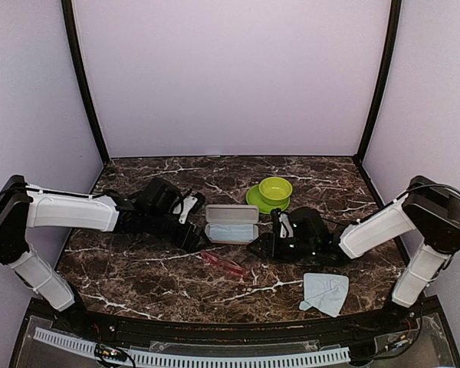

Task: Organize the sunglasses
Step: Pick up the sunglasses from the center of the board.

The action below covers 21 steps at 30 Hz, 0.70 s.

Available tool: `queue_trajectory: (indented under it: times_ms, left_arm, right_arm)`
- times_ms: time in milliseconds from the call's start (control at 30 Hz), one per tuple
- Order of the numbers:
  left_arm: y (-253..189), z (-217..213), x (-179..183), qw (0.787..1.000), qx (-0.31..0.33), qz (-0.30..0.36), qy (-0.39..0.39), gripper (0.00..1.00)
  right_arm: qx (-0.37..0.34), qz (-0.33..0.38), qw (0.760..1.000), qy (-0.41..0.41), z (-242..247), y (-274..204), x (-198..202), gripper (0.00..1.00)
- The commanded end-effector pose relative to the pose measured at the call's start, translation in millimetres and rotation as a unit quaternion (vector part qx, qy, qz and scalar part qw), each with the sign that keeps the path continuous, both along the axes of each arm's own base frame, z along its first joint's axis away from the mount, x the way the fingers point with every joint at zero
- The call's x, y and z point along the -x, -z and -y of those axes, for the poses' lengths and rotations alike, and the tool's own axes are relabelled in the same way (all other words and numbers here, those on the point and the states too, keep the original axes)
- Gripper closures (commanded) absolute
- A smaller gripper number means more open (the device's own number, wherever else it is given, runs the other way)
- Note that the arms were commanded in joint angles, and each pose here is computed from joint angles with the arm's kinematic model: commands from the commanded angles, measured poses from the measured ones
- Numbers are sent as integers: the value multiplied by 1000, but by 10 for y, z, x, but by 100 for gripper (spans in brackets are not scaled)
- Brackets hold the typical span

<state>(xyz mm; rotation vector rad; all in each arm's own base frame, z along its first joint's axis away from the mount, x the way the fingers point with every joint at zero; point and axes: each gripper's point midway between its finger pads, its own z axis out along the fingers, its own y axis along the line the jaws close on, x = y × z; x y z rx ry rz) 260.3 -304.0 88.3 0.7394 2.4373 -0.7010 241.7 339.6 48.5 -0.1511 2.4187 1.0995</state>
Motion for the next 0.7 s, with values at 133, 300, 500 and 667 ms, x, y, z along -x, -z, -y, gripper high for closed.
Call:
queue_trajectory:
  times_ms: [133, 300, 500, 667]
  left_arm:
    - [-39, 0, -4, 1000, 7, 7, 6, 30]
    - [-40, 6, -7, 1000, 8, 6, 7, 30]
    - [-21, 2, 2, 1000, 6, 5, 8, 30]
    - [-11, -7, 7, 1000, 6, 3, 6, 30]
  right_arm:
    - [-30, 20, 999, 4, -38, -211, -56, 33]
    - [-28, 18, 999, 4, -43, -210, -56, 33]
    - [-29, 19, 999, 5, -27, -238, -52, 33]
    - [-37, 25, 999, 5, -20, -326, -49, 33]
